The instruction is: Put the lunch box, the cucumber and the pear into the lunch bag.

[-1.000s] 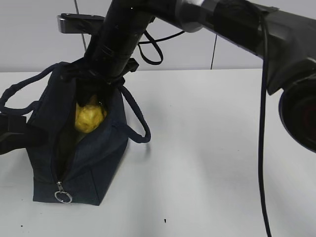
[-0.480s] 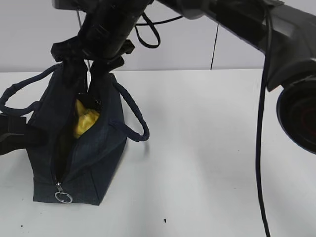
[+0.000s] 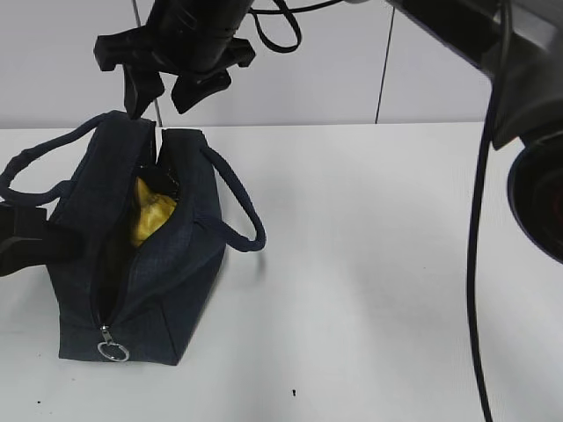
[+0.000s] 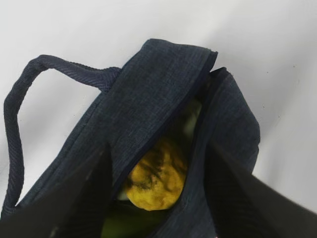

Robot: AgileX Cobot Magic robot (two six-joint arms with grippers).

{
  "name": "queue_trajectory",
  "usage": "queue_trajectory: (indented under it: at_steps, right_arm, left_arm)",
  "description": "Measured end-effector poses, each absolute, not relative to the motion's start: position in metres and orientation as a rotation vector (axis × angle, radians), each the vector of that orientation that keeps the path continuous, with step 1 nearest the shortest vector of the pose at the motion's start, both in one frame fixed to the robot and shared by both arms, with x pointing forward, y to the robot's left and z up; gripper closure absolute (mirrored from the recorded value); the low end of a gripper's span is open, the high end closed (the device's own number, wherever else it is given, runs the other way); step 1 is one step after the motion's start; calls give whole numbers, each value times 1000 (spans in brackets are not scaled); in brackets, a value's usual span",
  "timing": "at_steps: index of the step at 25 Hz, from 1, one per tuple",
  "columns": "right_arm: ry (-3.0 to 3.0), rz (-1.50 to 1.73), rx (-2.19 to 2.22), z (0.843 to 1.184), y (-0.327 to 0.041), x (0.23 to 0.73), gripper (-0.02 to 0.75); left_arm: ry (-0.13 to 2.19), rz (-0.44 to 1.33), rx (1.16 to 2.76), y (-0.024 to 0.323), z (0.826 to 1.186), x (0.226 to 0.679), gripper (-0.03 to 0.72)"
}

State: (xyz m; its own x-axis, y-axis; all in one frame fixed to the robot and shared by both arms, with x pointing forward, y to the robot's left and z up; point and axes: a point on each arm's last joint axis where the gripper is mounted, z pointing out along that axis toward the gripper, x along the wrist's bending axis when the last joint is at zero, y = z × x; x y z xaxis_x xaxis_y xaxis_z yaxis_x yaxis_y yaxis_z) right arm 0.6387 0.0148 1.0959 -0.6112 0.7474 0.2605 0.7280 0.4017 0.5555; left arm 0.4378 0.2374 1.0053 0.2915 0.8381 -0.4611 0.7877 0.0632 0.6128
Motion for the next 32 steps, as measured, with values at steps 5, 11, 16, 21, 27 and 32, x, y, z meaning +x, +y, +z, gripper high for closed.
queue_trajectory:
  at_steps: [5,11,16,21,27,32]
  right_arm:
    - [2633,935,1435,1095,7,627,287]
    - [2718,746,1515,1072,-5,610,288]
    - [2780,627,1562,1045,-8,605,288]
    - [2821,667,1556,1042,-4,604,367]
    - [2873,633,1485,1027,-1,607,704]
    - [2845,601,1426,1030,-4,610,732]
  left_arm:
    - [1488,73,1713,237,1005,438,704]
    - [1487,73,1714,237,1005,438,704]
    - [1487,72,1714,237,1005,438,704]
    - [1487,72,1714,237,1005,438,704]
    - [1487,72,1714,237,1005,438,704]
    - [1486,72,1714,237,1005,438,704]
